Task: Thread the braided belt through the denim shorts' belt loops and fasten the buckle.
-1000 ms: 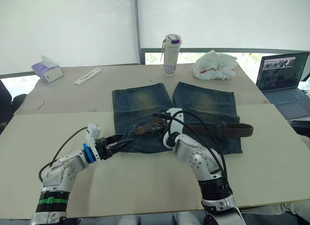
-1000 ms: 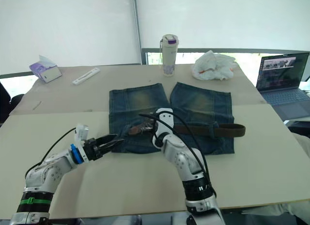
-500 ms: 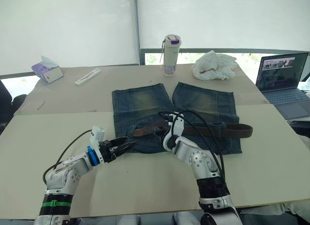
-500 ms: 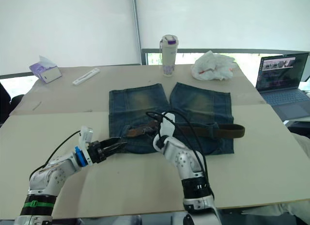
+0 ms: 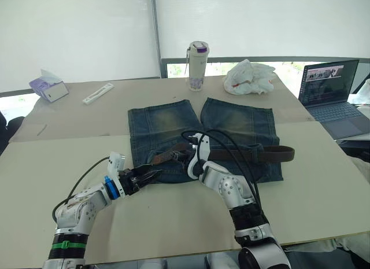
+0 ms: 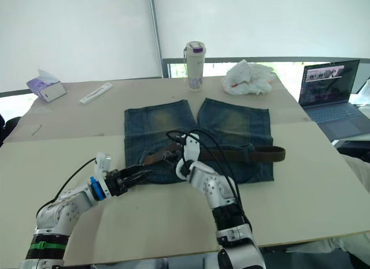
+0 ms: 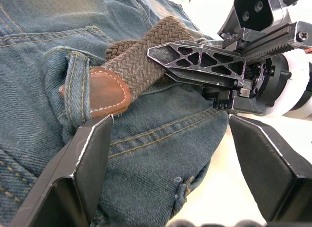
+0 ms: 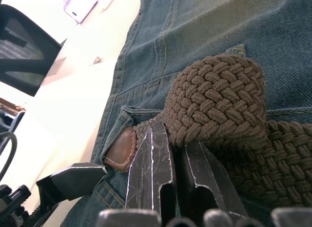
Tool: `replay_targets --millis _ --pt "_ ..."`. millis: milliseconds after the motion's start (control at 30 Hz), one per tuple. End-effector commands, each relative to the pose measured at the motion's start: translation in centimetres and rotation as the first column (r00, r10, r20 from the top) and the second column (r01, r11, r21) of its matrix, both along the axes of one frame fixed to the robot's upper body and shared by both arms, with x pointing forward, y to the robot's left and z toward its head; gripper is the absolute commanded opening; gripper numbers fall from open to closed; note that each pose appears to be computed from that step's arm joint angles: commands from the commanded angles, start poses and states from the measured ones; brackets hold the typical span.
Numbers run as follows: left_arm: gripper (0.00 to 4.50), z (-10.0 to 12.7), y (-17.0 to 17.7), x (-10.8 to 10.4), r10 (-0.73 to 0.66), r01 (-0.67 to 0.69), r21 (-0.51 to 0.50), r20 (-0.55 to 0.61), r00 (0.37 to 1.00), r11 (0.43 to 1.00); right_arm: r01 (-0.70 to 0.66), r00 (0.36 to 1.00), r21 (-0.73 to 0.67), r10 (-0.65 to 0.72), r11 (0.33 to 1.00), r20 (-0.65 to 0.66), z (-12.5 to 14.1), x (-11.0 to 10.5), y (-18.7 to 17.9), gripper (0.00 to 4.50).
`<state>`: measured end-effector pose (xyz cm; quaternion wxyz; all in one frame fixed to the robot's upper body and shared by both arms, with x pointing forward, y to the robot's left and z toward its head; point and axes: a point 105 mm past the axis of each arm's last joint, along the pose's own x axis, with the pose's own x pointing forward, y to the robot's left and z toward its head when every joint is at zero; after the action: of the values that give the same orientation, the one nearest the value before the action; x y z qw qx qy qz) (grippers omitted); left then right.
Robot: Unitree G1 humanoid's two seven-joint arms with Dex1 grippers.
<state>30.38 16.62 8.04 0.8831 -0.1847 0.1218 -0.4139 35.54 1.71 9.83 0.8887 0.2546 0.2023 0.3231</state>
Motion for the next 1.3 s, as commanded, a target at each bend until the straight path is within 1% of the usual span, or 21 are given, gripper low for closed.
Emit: replay_targets --millis 33,200,267,367,467,600,633,700,733,800,900,967,1000,1033,1100,1167,1233,1300 --pt "3.97 1.0 -0.8 -0.2 -0.035 0.035 -0.016 0.034 0.999 0.999 -0.061 0.998 0.137 0.055 0.989 0.043 3.8 -0.2 4.6 0.0" --pt "3.97 1.0 -1.1 -0.3 -0.039 0.04 -0.026 0.033 0.999 0.999 0.001 0.996 0.174 -0.017 0.985 0.089 4.9 0.9 5.1 0.0" --pt "3.97 1.1 -1.3 -0.3 -0.042 0.043 -0.033 0.033 0.999 0.999 -0.034 0.996 0.181 0.018 0.983 0.086 4.9 0.5 6.1 0.0" --pt "3.97 1.1 -1.5 -0.3 -0.045 0.046 -0.035 0.033 0.998 0.998 -0.135 0.99 0.182 0.124 0.974 0.073 4.7 -0.9 7.7 0.0" --pt "3.97 1.1 -1.6 -0.3 -0.048 0.049 -0.035 0.034 0.998 0.998 -0.172 0.984 0.163 0.162 0.972 0.074 4.5 -1.3 8.3 0.0" --pt "3.97 1.2 -1.6 -0.2 -0.042 0.044 -0.039 0.039 0.998 0.998 -0.245 0.969 0.187 0.241 0.951 0.048 4.6 -1.8 8.6 0.0" --pt "3.97 1.1 -1.6 -0.2 -0.042 0.044 -0.038 0.04 0.998 0.998 -0.251 0.968 0.189 0.246 0.949 0.047 4.6 -1.8 8.5 0.0" --pt "3.97 1.4 -1.7 -0.1 -0.042 0.045 -0.057 0.045 0.998 0.997 -0.206 0.978 0.229 0.206 0.951 0.026 4.9 -1.0 8.0 0.0" --pt "3.97 1.7 -1.7 -0.1 -0.042 0.046 -0.077 0.053 0.998 0.996 -0.193 0.981 0.255 0.194 0.947 0.02 5.0 -0.8 7.8 0.0" --pt "3.97 2.7 -1.4 -0.1 -0.036 0.045 -0.13 0.068 0.997 0.99 -0.162 0.982 0.355 0.187 0.921 -0.038 5.3 -0.6 7.6 0.0" --pt "3.97 4.1 0.2 0.1 0.0 0.015 -0.23 0.066 0.998 0.973 -0.149 0.974 0.474 0.212 0.868 -0.082 5.8 -0.7 7.3 0.0" --pt "3.97 5.2 1.4 0.1 0.024 -0.004 -0.309 0.06 0.998 0.951 -0.145 0.968 0.535 0.23 0.832 -0.096 6.3 -0.8 7.0 0.0" --pt "3.97 5.8 2.3 0.3 0.047 -0.024 -0.36 0.055 0.997 0.933 -0.147 0.968 0.542 0.234 0.827 -0.095 6.4 -0.8 6.9 0.0" --pt "3.97 6.3 3.0 0.5 0.076 -0.049 -0.397 0.052 0.996 0.916 -0.148 0.968 0.541 0.233 0.828 -0.092 6.5 -0.7 6.9 0.0" --pt "3.97 6.4 4.1 1.0 0.136 -0.11 -0.421 0.032 0.99 0.9 -0.152 0.969 0.519 0.229 0.841 -0.088 6.3 -0.7 6.9 0.0" --pt "3.97 5.8 4.6 1.4 0.165 -0.147 -0.41 0.008 0.986 0.9 -0.163 0.972 0.456 0.221 0.875 -0.076 5.8 -0.7 7.0 0.0" --pt "3.97 4.9 4.6 1.5 0.175 -0.166 -0.367 -0.008 0.985 0.915 -0.182 0.977 0.355 0.209 0.917 -0.039 5.0 -0.7 7.1 0.0" --pt "3.97 4.3 4.4 1.7 0.175 -0.171 -0.348 -0.019 0.984 0.922 -0.206 0.977 0.285 0.214 0.936 0.002 4.8 -0.8 7.0 0.0"
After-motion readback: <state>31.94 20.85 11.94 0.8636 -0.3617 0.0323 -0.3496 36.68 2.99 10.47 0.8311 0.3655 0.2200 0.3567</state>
